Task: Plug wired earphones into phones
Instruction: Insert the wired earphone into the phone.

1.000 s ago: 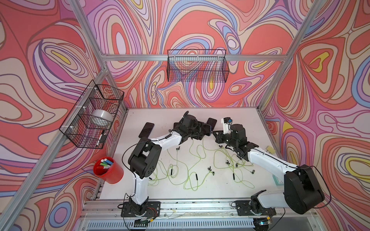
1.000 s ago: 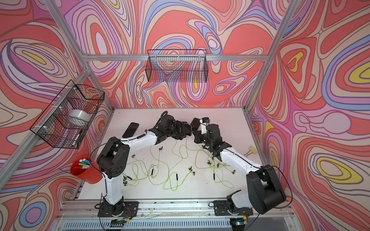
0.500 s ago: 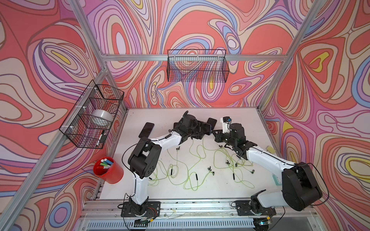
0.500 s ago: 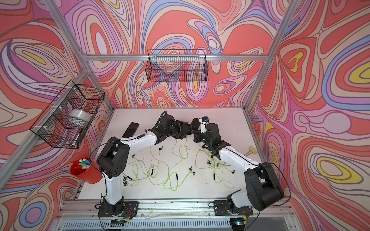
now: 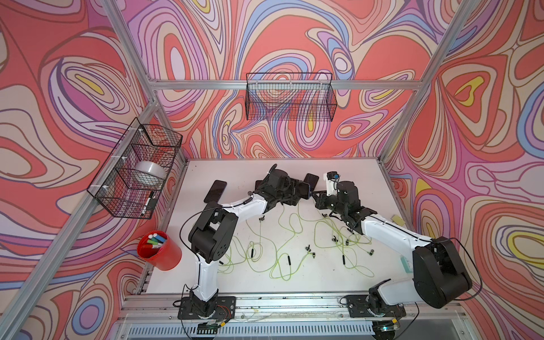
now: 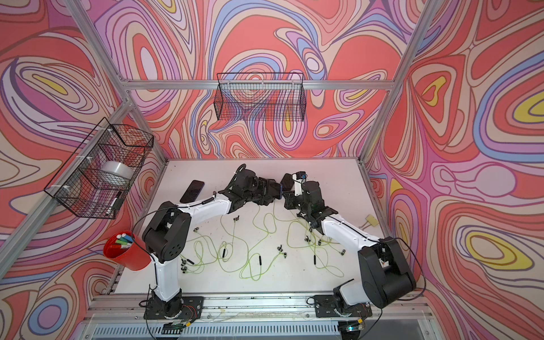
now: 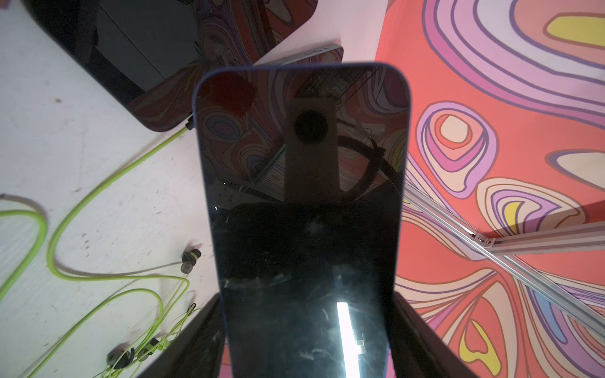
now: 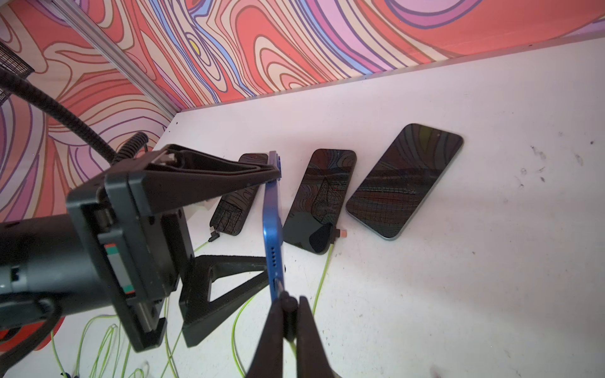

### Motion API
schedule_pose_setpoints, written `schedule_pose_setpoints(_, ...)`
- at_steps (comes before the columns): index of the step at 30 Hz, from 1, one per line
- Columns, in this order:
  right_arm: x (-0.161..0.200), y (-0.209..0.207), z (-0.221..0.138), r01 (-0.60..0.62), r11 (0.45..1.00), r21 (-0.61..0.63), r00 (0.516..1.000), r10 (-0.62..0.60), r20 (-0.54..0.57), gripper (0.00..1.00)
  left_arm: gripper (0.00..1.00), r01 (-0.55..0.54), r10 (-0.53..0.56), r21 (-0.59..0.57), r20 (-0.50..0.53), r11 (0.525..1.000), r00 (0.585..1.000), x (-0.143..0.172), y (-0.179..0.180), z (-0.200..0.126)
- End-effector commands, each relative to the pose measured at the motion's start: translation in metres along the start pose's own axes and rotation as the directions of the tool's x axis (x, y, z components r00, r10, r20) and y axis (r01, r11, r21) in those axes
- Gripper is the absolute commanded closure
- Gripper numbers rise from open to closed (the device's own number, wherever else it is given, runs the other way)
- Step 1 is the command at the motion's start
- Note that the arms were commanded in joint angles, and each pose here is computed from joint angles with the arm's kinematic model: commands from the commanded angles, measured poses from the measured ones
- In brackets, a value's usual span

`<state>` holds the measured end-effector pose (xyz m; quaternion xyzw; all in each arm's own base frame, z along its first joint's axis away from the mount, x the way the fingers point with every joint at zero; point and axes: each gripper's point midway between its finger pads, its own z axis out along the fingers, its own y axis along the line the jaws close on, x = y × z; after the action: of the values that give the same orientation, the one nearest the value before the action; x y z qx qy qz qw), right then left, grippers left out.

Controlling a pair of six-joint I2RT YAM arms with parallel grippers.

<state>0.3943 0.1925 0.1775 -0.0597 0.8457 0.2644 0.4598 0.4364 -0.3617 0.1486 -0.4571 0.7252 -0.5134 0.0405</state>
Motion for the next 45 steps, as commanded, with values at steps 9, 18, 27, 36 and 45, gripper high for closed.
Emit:
schedule_pose_setpoints(9, 0.001, 0.000, 0.013, 0.036, 0.998, 0.055, 0.999, -0.035, -0.025, 1.00, 1.00, -0.027, 0.031, 0.057, -0.070, 0.998, 0.997, 0.041, -0.027, -0.017)
schedule_pose_setpoints(18, 0.009, 0.006, 0.022, 0.095, 0.994, 0.061, 0.993, -0.090, -0.073, 1.00, 1.00, -0.040, 0.045, 0.053, -0.085, 0.998, 0.995, 0.049, -0.029, -0.016)
schedule_pose_setpoints(27, 0.016, 0.010, 0.024, 0.136, 0.990, 0.046, 0.984, -0.130, -0.120, 1.00, 1.00, -0.048, 0.053, 0.050, -0.093, 0.998, 0.994, 0.051, -0.029, -0.015)
schedule_pose_setpoints(36, 0.016, 0.021, 0.025, 0.113, 0.994, -0.005, 0.985, -0.112, -0.128, 1.00, 1.00, -0.053, 0.057, 0.046, -0.092, 0.998, 0.994, 0.051, -0.027, -0.015)
schedule_pose_setpoints(45, 0.009, 0.010, 0.028, -0.007, 0.997, 0.082, 0.994, 0.017, -0.111, 1.00, 1.00, -0.046, 0.051, 0.055, -0.096, 0.997, 0.994, 0.053, -0.025, -0.012)
